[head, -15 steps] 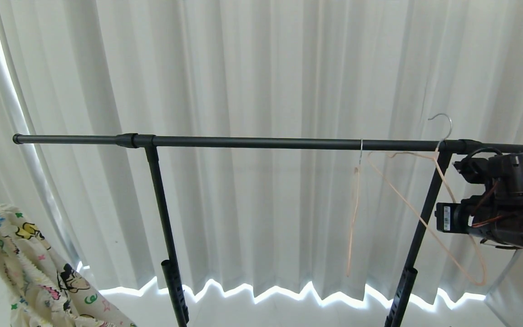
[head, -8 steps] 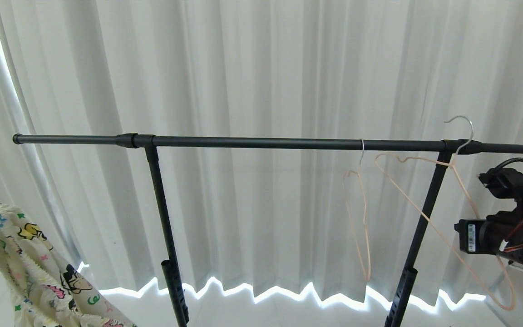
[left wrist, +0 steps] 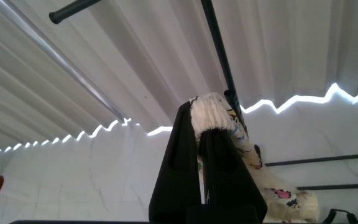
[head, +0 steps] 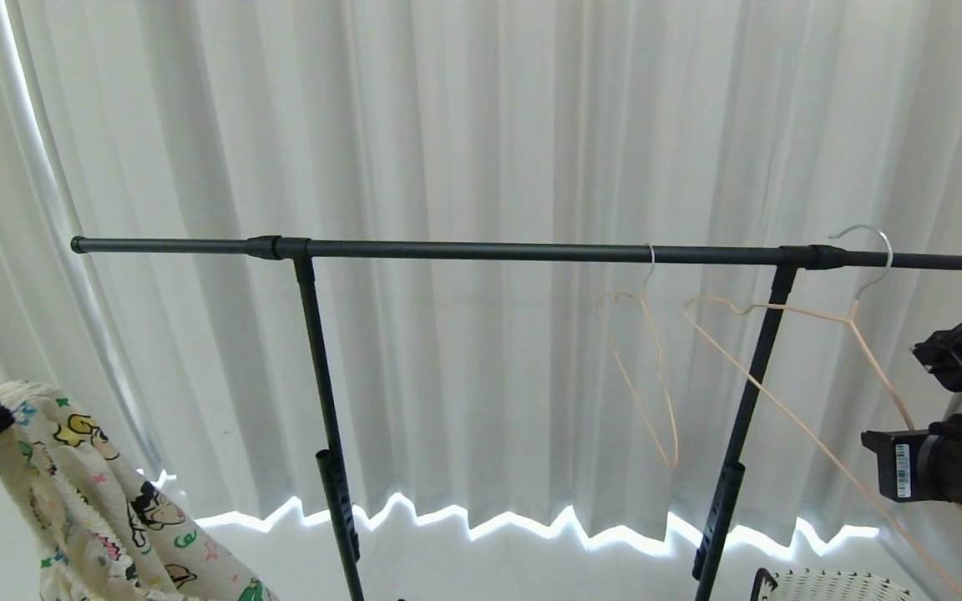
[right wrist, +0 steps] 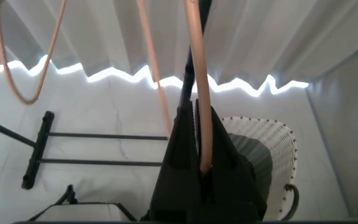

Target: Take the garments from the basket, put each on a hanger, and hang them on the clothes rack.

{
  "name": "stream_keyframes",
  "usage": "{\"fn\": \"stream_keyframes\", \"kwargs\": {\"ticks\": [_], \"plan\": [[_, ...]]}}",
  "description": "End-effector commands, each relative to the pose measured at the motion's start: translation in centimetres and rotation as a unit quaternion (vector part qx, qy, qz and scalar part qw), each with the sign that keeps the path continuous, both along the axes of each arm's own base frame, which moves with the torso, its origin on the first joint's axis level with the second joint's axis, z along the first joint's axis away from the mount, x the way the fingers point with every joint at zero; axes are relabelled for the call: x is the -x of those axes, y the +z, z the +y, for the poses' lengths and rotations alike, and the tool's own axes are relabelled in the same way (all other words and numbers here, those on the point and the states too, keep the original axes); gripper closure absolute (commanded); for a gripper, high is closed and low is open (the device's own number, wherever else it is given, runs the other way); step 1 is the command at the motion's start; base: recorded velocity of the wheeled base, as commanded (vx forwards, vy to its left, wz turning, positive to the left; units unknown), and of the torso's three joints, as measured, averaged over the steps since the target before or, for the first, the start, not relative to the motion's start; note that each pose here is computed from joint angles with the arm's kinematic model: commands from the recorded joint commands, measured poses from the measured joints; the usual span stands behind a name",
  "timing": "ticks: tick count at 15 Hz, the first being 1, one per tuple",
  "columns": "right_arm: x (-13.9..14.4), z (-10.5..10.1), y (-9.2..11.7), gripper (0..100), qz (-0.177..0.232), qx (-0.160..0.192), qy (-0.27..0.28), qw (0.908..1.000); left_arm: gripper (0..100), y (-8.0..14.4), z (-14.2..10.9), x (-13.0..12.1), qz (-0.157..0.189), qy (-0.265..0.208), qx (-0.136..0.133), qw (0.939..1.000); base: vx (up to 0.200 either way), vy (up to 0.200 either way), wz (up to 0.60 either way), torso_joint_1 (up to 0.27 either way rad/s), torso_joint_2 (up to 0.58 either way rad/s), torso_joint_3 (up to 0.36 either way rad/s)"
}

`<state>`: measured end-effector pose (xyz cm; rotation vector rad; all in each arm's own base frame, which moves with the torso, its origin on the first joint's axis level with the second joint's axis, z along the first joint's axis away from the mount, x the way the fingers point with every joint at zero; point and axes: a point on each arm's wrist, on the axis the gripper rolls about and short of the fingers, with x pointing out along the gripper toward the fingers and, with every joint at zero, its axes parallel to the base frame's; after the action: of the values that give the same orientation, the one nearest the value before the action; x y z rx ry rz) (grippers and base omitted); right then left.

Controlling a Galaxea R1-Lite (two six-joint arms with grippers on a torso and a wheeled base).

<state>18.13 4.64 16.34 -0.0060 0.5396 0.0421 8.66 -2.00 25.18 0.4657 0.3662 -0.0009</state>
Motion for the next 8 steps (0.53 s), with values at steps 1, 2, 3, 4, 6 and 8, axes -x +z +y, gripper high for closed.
{"fn": "stream_keyframes", "kwargs": {"ticks": [1, 2, 3, 4, 6, 8], "plan": [[0.1, 0.0, 0.1, 100, -0.003, -0.001, 0.0, 1.0, 100, 0.0, 0.0, -0.1, 0.002, 0.001, -0.001, 1.0, -0.2, 0.0, 0.0, 0.002, 0.01, 0.002], [0.3, -0.1, 0.3, 100, -0.008, -0.002, 0.001, 1.0, 100, -0.1, -0.1, -0.2, 0.005, 0.0, -0.002, 1.0, -0.2, 0.0, 0.0, 0.002, 0.0, -0.007], [0.6, -0.1, 0.3, 100, -0.009, -0.003, 0.002, 1.0, 100, -0.3, -0.1, -0.2, 0.008, 0.001, -0.002, 1.0, -0.2, 0.0, 0.0, 0.007, 0.01, 0.002], [0.8, -0.2, 0.2, 100, -0.01, -0.003, 0.001, 0.9999, 100, -0.4, -0.1, -0.3, 0.01, 0.001, -0.003, 1.0, -0.2, 0.0, 0.0, -0.002, 0.01, 0.007], [1.4, -0.4, 0.1, 100, -0.011, -0.004, 0.002, 0.9999, 100, -0.6, -0.1, -0.4, 0.015, 0.001, -0.004, 0.9999, -0.2, 0.0, 0.0, 0.005, 0.0, -0.002], [2.0, -0.5, 0.2, 100, -0.017, -0.007, 0.006, 0.9998, 100, -0.8, -0.1, -0.4, 0.019, 0.001, -0.006, 0.9998, -0.2, 0.0, 0.0, 0.002, 0.0, 0.002]]}}
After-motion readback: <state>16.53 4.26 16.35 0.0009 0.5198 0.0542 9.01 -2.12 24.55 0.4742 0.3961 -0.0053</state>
